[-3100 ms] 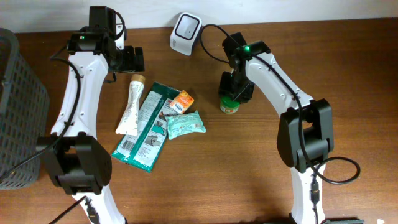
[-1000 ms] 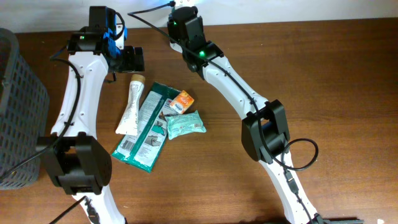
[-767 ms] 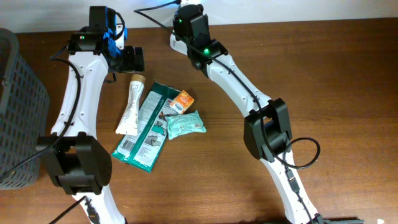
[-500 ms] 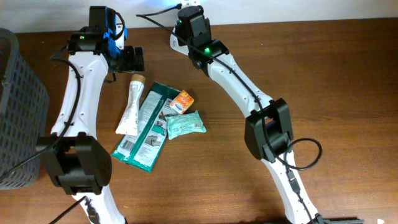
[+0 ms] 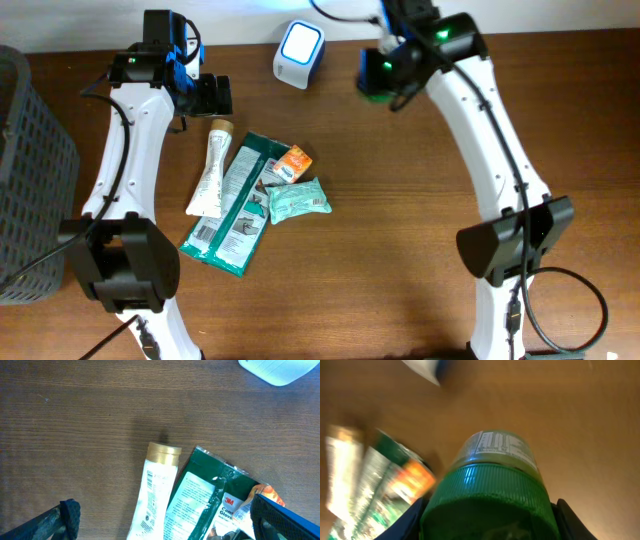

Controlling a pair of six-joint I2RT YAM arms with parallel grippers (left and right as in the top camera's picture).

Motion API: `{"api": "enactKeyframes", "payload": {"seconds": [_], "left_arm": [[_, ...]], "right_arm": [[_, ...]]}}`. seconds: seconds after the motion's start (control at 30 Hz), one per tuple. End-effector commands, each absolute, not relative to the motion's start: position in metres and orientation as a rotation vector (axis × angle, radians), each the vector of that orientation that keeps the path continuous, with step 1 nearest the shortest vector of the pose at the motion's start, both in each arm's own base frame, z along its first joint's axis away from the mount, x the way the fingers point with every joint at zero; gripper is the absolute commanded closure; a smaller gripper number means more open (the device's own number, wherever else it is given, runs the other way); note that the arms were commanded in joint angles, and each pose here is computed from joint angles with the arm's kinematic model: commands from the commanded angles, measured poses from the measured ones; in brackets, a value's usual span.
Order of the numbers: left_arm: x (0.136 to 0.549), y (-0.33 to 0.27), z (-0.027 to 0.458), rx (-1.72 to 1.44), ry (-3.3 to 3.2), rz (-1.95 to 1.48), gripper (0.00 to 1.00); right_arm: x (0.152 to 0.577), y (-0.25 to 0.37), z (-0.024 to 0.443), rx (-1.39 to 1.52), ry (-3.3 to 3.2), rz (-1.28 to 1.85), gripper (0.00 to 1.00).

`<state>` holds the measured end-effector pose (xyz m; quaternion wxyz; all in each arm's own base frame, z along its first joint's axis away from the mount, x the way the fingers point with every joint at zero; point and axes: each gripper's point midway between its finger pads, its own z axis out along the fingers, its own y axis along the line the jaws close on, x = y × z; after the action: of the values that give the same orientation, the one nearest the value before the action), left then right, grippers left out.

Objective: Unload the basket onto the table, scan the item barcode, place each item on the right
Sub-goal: 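Carry the jar right and set it down on the table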

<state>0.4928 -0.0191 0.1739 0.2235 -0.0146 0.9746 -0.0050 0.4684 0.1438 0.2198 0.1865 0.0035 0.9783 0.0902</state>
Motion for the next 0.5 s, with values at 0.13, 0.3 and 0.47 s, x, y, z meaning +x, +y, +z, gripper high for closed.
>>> {"api": "enactKeyframes", "payload": {"seconds": [0.13, 0.3, 0.47], "left_arm": [[0.494, -0.016, 0.194, -0.031, 2.642, -0.003, 0.0], [0.494, -0.016, 0.194, -0.031, 2.643, -0.003, 0.01], [0.494, -0.016, 0.194, -0.031, 2.643, -0.003, 0.01]], "right_arm": [[0.455, 0.034, 0.177, 0.338, 2.913, 0.015, 0.75], [0.45, -0.021, 0.121, 0.501, 2.967, -0.026, 0.75], [0.456, -0.058, 0.082, 0.528, 2.934, -0.037, 0.75]]}}
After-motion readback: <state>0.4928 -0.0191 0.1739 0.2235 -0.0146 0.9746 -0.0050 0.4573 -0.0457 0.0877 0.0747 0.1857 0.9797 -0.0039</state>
